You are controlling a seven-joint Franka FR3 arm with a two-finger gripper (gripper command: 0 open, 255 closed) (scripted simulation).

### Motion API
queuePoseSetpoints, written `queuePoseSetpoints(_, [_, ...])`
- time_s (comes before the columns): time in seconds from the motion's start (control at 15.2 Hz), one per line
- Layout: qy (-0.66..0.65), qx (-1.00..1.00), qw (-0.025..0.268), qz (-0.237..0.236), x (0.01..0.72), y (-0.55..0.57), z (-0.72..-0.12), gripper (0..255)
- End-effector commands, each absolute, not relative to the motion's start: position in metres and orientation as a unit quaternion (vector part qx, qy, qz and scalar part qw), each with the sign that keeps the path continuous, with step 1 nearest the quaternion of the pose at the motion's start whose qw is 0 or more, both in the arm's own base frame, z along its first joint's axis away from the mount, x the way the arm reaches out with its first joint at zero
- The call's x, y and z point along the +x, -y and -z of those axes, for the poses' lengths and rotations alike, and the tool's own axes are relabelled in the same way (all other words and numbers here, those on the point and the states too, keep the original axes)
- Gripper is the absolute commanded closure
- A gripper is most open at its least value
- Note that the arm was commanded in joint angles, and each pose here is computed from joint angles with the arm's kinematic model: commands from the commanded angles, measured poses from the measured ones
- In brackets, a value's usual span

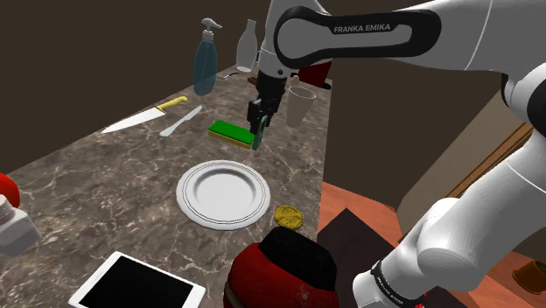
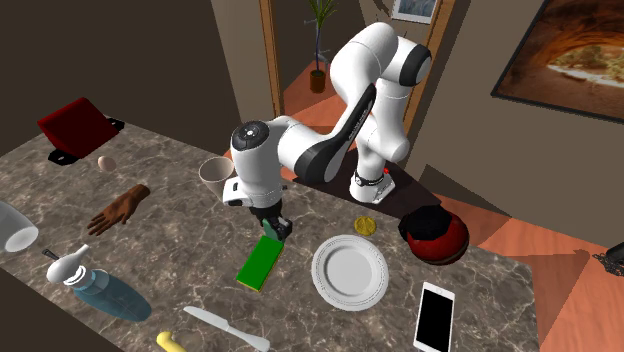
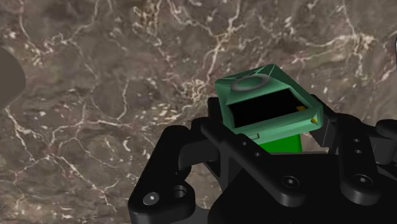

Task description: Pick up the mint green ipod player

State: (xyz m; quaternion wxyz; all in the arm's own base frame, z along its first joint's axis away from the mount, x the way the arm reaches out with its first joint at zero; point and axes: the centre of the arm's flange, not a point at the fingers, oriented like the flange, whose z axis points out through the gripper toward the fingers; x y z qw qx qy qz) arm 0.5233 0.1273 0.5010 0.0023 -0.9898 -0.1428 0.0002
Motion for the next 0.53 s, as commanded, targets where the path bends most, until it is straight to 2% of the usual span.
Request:
queuePoseSetpoints(0.0, [0.143, -0.990, 0.002, -0.001, 0.5232, -0.1277, -0.5003, 255])
queuePoseSetpoints(0.46, [0.143, -0.990, 0.002, -0.001, 0.5230, -0.1279, -0.5053, 255])
